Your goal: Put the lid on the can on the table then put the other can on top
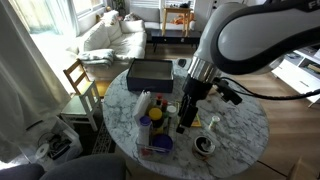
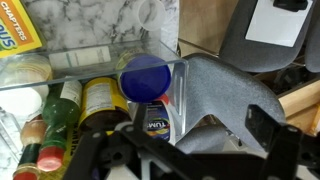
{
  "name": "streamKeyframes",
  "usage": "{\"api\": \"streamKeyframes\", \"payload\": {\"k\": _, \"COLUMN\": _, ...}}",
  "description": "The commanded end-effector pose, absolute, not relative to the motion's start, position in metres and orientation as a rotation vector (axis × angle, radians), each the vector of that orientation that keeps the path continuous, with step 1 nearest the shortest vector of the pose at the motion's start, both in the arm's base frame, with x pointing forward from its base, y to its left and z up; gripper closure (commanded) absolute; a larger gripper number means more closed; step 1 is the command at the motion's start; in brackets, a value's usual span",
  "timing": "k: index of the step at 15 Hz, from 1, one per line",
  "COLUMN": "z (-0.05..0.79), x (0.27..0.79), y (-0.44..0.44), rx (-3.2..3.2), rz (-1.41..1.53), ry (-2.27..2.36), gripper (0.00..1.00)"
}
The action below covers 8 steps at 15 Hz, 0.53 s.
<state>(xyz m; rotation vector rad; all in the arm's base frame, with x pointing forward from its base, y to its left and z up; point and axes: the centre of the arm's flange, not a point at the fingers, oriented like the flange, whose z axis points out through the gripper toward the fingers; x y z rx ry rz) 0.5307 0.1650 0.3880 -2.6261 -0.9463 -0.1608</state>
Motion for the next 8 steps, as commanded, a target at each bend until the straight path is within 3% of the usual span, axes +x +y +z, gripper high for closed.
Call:
{"api": "streamKeyframes", "payload": {"k": 1, "z": 0.366, "x": 0.549, "y": 0.181, "rx": -2.644, "rz": -0.12, "ry": -1.047, "gripper": 0.0}}
{"api": "streamKeyframes", "payload": {"k": 8, "z": 0.323, "x": 0.58, "y": 0.183, "rx": -2.659, "rz": -0.082, "ry": -1.091, "gripper": 0.0}}
